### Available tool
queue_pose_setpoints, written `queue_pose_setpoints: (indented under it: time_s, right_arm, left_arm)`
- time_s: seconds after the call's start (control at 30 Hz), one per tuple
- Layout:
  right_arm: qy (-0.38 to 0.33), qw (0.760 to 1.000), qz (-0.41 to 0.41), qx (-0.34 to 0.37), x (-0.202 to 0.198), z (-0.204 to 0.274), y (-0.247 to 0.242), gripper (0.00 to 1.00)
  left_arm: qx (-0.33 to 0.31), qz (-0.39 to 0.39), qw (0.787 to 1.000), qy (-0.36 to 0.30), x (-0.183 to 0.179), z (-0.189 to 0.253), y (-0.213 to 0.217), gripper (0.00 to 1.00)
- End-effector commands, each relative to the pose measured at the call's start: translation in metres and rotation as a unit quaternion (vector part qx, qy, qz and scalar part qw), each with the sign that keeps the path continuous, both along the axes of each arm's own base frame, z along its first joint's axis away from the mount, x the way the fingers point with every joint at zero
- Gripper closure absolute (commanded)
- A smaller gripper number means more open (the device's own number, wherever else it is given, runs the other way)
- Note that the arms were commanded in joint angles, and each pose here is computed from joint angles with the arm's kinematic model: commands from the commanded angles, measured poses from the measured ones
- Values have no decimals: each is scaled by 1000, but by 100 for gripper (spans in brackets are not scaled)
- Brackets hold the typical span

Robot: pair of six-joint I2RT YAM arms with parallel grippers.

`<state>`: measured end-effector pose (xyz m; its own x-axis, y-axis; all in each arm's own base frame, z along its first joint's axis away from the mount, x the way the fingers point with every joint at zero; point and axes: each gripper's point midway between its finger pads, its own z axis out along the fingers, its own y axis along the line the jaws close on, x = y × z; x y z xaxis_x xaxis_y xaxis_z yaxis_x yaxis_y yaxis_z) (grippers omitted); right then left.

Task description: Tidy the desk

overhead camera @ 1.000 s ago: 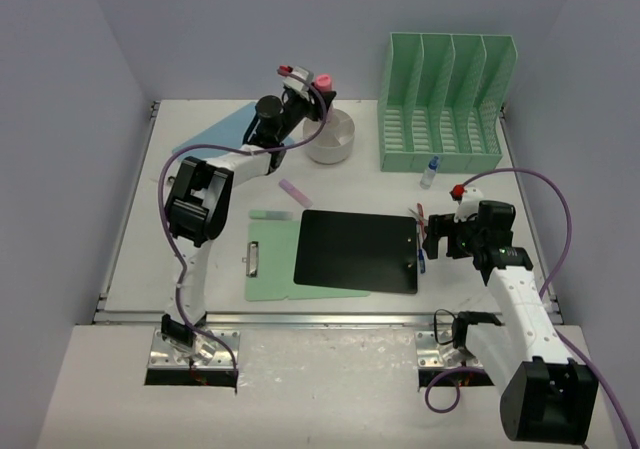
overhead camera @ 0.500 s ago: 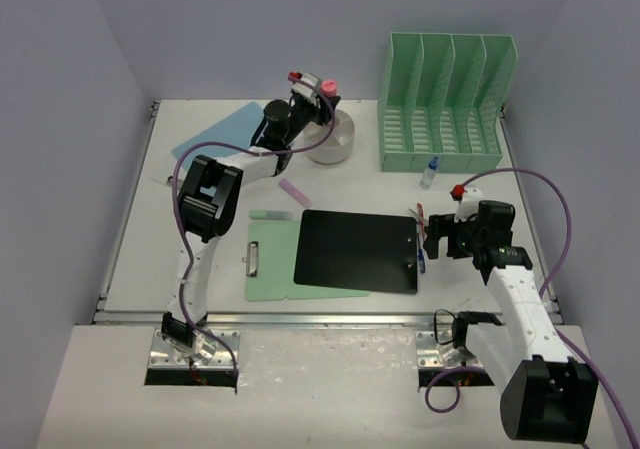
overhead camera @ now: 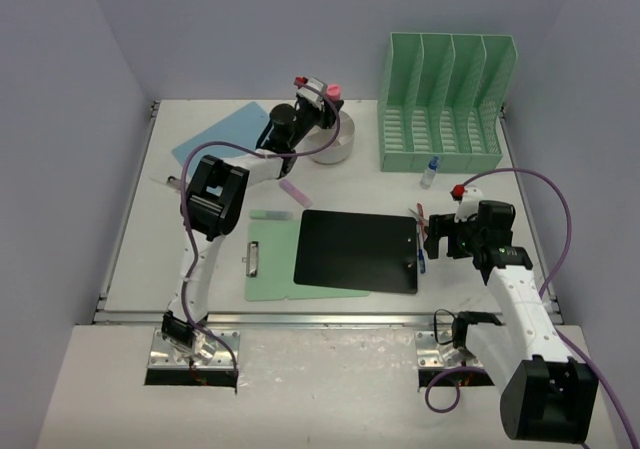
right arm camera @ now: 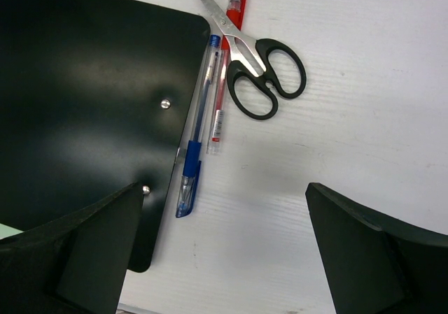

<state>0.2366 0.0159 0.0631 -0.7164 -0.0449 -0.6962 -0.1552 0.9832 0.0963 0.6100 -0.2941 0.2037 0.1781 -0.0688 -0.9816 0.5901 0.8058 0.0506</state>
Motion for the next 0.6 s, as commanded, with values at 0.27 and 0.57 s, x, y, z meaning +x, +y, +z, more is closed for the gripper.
queue_pose_setpoints:
  time_s: [0.27, 0.57]
  right_arm:
    - [-22, 1000, -11, -1, 9, 7, -4, 1]
    - [-30, 999, -11, -1, 10, 11, -3, 1]
  left_arm:
    - [-36, 11, 997, -65, -7, 47, 1, 66]
    - [-36, 13, 996, -76, -20, 72, 8, 44]
